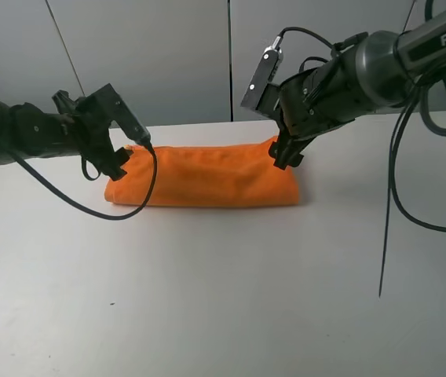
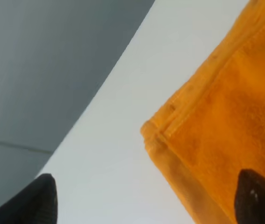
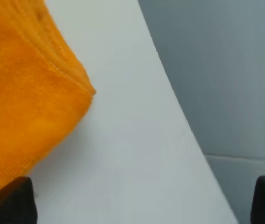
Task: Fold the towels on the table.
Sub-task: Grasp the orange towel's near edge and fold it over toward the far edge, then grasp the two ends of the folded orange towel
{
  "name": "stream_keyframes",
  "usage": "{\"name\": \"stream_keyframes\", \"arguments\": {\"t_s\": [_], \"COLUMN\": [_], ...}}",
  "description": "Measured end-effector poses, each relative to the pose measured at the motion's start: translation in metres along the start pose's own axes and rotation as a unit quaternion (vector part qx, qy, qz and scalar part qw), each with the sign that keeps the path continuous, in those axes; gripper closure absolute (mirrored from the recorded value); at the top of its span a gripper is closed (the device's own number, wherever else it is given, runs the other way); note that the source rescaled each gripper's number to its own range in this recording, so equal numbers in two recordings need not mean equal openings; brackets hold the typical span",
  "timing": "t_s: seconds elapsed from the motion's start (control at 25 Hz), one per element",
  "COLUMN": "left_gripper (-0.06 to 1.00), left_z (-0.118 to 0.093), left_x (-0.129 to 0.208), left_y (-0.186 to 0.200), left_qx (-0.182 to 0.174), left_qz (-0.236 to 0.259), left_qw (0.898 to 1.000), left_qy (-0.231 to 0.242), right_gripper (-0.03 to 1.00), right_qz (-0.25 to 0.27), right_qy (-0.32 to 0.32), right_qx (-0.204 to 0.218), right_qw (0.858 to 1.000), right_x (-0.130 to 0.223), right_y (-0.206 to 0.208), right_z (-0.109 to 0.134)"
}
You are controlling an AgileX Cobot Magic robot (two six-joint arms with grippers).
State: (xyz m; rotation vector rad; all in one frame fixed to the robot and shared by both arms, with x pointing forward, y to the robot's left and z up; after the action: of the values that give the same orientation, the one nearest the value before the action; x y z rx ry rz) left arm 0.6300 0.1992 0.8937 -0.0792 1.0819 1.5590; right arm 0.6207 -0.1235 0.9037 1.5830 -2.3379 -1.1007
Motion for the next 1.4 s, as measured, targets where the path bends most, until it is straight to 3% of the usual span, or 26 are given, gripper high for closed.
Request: {"name": "stream_keyframes", "arguments": {"t_s": [0.08, 0.2, 0.36, 0.48, 0.6, 0.68, 0.8, 1.04, 1.4], "left_gripper": [-0.03, -0.03, -0.03, -0.03, -0.03, -0.03, -0.03, -0.03, -0.03], "left_z": [0.006, 0.007, 0.011, 0.018, 0.023, 0.025, 0.029, 0.037, 0.029], "left_x": [-0.002, -0.001, 0.000, 0.007, 0.013, 0.016, 0.021, 0.028, 0.038], "left_y": [0.003, 0.004, 0.006, 0.007, 0.008, 0.010, 0.007, -0.010, -0.026], "left_qx": [0.015, 0.066, 0.129, 0.144, 0.145, 0.142, 0.132, 0.107, 0.110], "left_qz": [0.018, 0.047, 0.069, 0.087, 0.114, 0.136, 0.178, 0.255, 0.280], "left_qw": [0.997, 0.980, 0.942, 0.914, 0.903, 0.902, 0.894, 0.871, 0.862], "left_qy": [0.073, 0.181, 0.303, 0.368, 0.389, 0.385, 0.390, 0.407, 0.408], "right_gripper": [-0.02, -0.02, -0.02, -0.02, -0.02, -0.02, -0.02, -0.02, -0.02], "right_qz": [0.005, 0.003, 0.015, 0.049, 0.063, 0.060, 0.068, 0.109, 0.123], "right_qy": [-0.066, -0.146, -0.242, -0.289, -0.322, -0.344, -0.354, -0.357, -0.375], "right_qx": [-0.018, -0.057, -0.132, -0.203, -0.281, -0.326, -0.369, -0.410, -0.417], "right_qw": [0.998, 0.988, 0.961, 0.934, 0.902, 0.879, 0.856, 0.832, 0.819], "right_x": [0.000, 0.001, 0.011, 0.023, 0.026, 0.021, 0.012, -0.002, -0.004], "right_y": [0.012, 0.029, 0.038, 0.035, 0.035, 0.035, 0.033, 0.015, -0.002], "right_z": [-0.008, -0.021, -0.034, -0.034, -0.031, -0.030, -0.029, -0.019, -0.006]}}
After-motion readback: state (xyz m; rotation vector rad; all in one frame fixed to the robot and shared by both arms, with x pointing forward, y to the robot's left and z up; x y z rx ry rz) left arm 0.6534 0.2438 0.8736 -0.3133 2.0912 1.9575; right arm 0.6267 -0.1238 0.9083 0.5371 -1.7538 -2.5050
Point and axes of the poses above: a point on each arm's last joint axis where the gripper is mounted, y pointing back along that axis away from the gripper, z along the wrist's bending axis when the last joint is at zero, x = y × z, the point moved 4 cm from there along -y, pointing out along that axis toward the gripper, and after that the axes turned 1 degree about y, right-handed, at the moved point
